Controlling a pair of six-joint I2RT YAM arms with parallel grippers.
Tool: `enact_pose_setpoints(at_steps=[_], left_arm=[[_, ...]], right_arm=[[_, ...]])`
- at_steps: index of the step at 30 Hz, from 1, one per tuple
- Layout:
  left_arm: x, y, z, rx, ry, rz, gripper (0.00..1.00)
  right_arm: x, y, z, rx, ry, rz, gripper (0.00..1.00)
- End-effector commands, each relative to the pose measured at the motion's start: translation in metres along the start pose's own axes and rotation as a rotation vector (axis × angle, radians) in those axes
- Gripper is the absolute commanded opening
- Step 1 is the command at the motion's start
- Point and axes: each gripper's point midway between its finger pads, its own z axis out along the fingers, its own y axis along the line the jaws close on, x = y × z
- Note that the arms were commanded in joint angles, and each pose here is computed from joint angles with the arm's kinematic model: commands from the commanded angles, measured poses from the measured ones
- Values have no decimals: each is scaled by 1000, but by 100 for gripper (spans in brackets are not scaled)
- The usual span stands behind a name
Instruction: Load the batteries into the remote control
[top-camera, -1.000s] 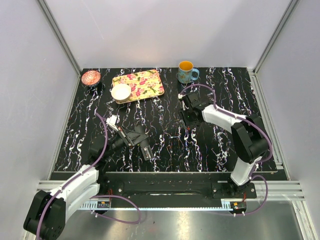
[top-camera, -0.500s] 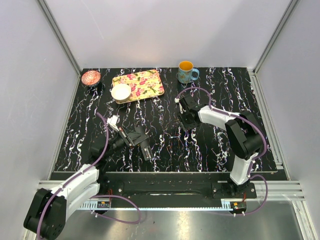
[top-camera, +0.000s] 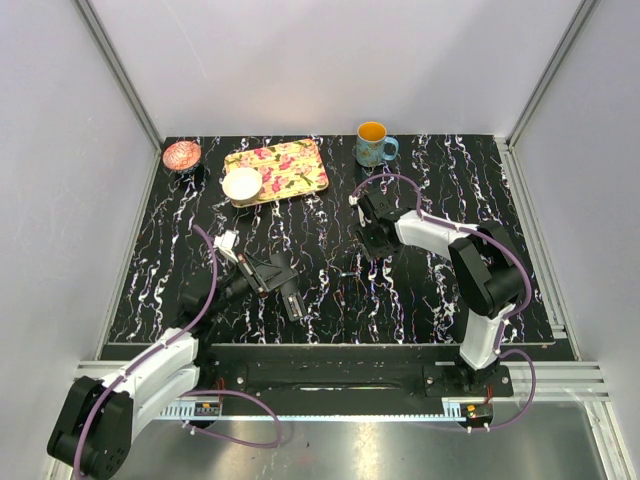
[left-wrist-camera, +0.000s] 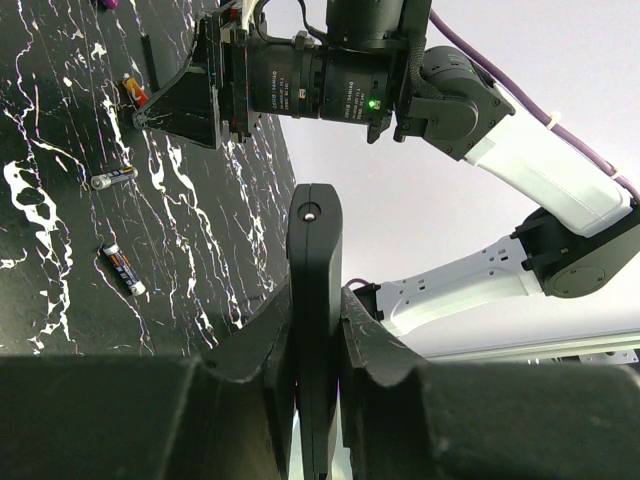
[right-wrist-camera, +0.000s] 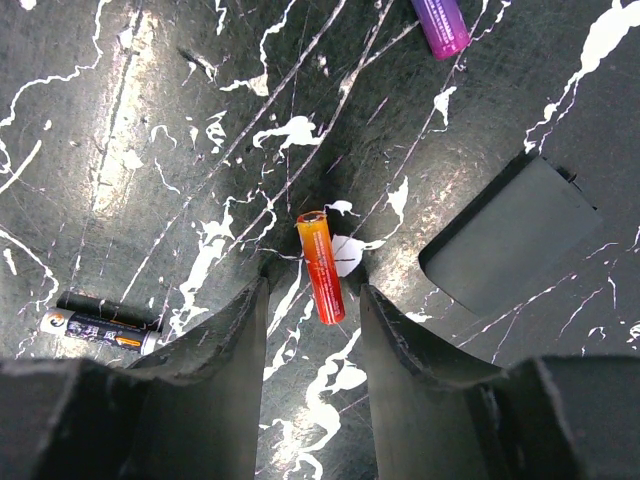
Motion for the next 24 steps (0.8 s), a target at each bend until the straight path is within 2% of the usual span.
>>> enact_pose_setpoints(at_steps=[1, 4, 11, 17, 24], left_arm=[[-9, -13, 3, 43, -27, 44, 0], [-8, -13, 2, 43, -24, 44, 0], [-8, -13, 2, 44, -26, 40, 0], [-8, -12, 3, 42, -24, 39, 0], [-8, -14, 4, 46, -22, 40, 0]], right_arm=[[4, -5, 2, 43, 25, -10, 22], [4, -6, -2, 46, 22, -2, 22], [11, -5, -4, 40, 41, 18, 1], [13, -2, -5, 28, 43, 41, 0], [4, -5, -12, 42, -11, 53, 0]])
